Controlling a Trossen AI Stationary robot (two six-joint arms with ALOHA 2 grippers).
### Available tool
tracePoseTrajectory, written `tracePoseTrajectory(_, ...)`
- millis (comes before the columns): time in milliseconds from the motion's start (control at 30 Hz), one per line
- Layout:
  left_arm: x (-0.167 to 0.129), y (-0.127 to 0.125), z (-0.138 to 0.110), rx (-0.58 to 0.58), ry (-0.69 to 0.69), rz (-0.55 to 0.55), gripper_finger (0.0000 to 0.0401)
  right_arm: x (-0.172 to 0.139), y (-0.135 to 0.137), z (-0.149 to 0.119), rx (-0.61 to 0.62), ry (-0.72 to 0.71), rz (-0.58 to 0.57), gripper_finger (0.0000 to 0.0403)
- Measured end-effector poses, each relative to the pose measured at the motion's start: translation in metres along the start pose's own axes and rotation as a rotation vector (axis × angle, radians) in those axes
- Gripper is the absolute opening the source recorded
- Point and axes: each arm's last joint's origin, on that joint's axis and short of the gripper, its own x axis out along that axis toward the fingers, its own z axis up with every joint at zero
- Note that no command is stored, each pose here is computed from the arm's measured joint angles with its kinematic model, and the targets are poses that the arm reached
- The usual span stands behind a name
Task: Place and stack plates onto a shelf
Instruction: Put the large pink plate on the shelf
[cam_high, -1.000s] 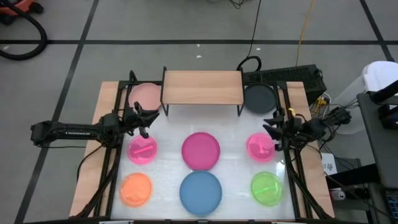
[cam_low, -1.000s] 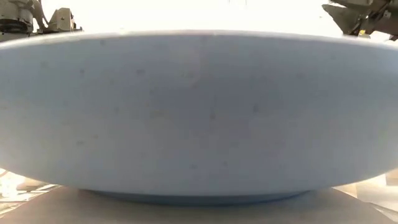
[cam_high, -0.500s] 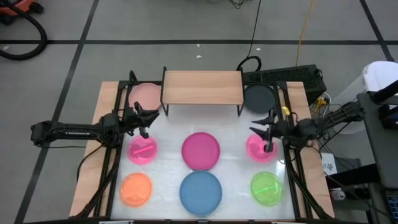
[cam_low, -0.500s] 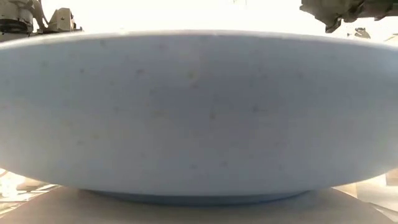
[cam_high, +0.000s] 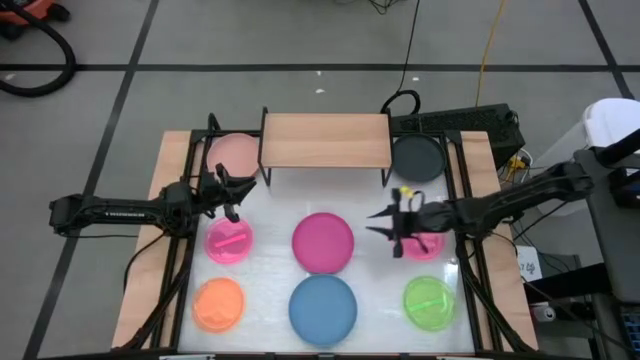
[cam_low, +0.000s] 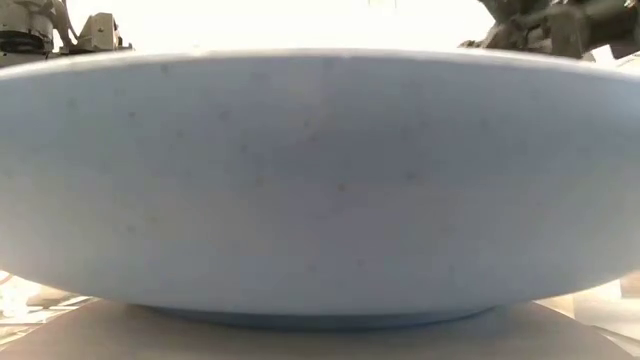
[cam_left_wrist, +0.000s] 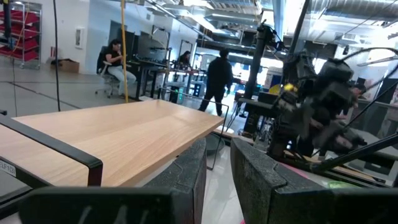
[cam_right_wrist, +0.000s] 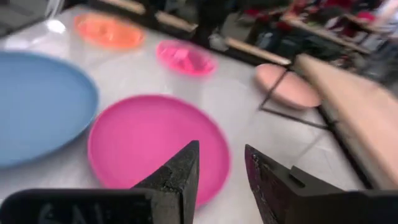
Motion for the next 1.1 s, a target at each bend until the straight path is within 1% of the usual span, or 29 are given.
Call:
tracePoseTrajectory(133,0.000,0.000,0.000,0.000,0.000,0.000,0.0078,0.020,0.012,-0.016,-0.115,0.085,0.077,0.0114)
tracePoseTrajectory(200,0.000,0.000,0.000,0.000,0.000,0.000,0.0078,0.027,0.019,-0.024,-0.143,0.128,0.111,0.0114)
tracePoseTrajectory(300,0.000,0.000,0.000,0.000,0.000,0.000,0.0078,0.036,0.028,-0.029,-0.140,0.127,0.127,0.0114)
tracePoseTrajectory(400,0.000,0.000,0.000,0.000,0.000,0.000,0.0078,0.043,0.036,-0.029,-0.141,0.086,0.139,0.0114)
tracePoseTrajectory(500,0.000,0.000,0.000,0.000,0.000,0.000,0.0078,0.045,0.044,-0.032,-0.193,0.084,0.163,0.0114)
tracePoseTrajectory(600,0.000,0.000,0.000,0.000,0.000,0.000,0.0078,0.049,0.050,-0.037,-0.215,0.105,0.182,0.0117)
tracePoseTrajectory(667,0.000,0.000,0.000,0.000,0.000,0.000,0.0078,0.052,0.053,-0.041,-0.220,0.117,0.187,0.0125)
tracePoseTrajectory(800,0.000,0.000,0.000,0.000,0.001,0.000,0.0078,0.058,0.057,-0.049,-0.231,0.154,0.174,0.0155)
tracePoseTrajectory(933,0.000,0.000,0.000,0.000,0.001,0.000,0.0078,0.065,0.059,-0.046,-0.231,0.157,0.168,0.0182)
tracePoseTrajectory(1100,0.000,0.000,0.000,0.000,0.001,0.000,0.0078,0.072,0.062,-0.051,-0.262,0.192,0.158,0.0191)
